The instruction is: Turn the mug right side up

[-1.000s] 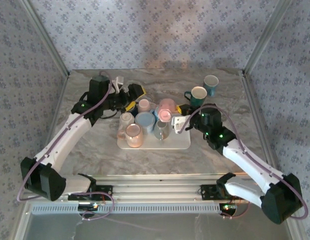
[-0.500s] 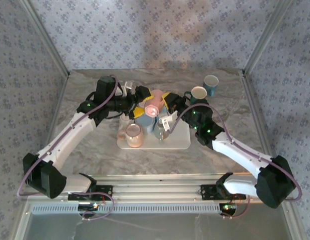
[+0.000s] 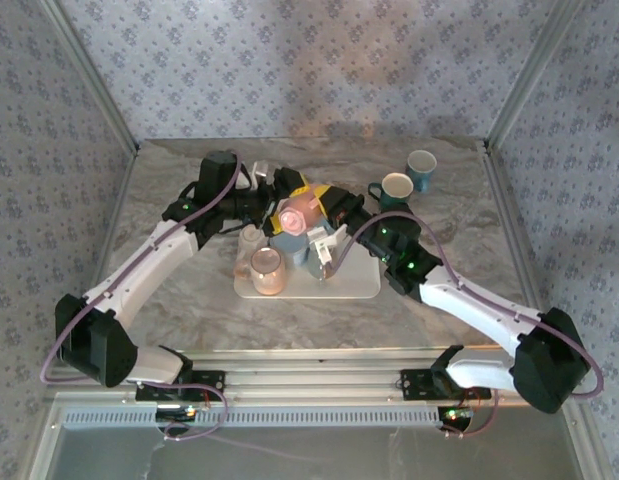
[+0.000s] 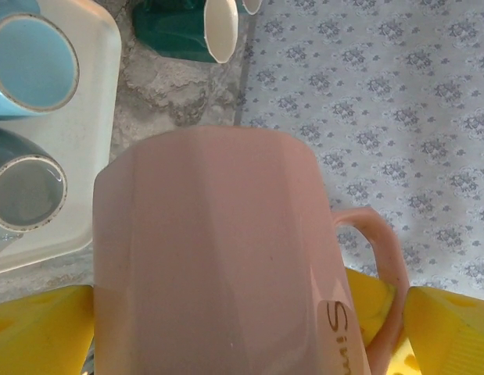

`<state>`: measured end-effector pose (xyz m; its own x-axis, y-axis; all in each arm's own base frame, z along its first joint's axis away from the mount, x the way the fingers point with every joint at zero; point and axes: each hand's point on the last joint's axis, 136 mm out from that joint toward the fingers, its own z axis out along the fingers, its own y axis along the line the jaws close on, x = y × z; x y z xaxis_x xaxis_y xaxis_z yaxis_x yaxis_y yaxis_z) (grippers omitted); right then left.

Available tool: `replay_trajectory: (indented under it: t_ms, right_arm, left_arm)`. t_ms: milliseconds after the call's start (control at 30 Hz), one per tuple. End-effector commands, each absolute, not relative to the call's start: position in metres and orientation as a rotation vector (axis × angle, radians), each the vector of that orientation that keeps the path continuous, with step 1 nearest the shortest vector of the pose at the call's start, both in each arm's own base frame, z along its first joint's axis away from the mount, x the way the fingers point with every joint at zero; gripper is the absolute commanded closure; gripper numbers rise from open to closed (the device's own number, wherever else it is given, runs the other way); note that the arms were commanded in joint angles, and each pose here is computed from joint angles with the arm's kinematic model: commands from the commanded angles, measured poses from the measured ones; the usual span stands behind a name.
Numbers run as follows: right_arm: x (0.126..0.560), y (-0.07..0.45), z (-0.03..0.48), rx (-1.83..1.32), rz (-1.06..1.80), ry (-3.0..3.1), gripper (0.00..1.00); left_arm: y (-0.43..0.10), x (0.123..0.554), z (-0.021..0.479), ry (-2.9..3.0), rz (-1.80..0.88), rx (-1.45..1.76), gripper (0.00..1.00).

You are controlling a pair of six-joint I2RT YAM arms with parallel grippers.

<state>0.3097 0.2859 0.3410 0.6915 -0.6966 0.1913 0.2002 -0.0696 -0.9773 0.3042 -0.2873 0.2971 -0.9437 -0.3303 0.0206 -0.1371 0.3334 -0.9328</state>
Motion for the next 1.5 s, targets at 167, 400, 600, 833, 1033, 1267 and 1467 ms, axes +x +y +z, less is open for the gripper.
replay_trajectory:
  t_ms: [167, 400, 600, 833, 1033, 1267, 1467]
  right_arm:
    - [0.318, 0.278, 0.401, -1.270, -0.882, 0.406, 1.00]
    - [0.310, 0.288, 0.408, -1.258, -0.885, 0.370, 1.00]
    - [0.301, 0.294, 0.408, -1.254, -0.874, 0.361, 1.00]
    - [0.302, 0.293, 0.400, -1.253, -0.871, 0.392, 1.00]
    - [0.310, 0.294, 0.389, -1.275, -0.868, 0.435, 1.00]
    - [0.316, 0.289, 0.371, -1.257, -0.796, 0.548, 0.36]
    - [0.305, 0.266, 0.339, -1.290, -0.669, 0.698, 0.17]
  left_arm:
    - [-0.284, 0.278, 0.308, 2.434, -1.839, -0.603, 0.00]
    - [-0.290, 0.278, 0.290, 2.364, -1.910, -0.791, 0.00]
    - [-0.289, 0.294, 0.292, 2.244, -1.934, -0.831, 0.00]
    - [-0.286, 0.303, 0.308, 2.216, -1.851, -0.752, 0.20]
    - [-0.283, 0.303, 0.313, 2.194, -1.832, -0.732, 0.48]
    - [-0.273, 0.315, 0.329, 2.095, -1.779, -0.655, 0.58]
    - [-0.260, 0.344, 0.356, 1.990, -1.645, -0.487, 0.66]
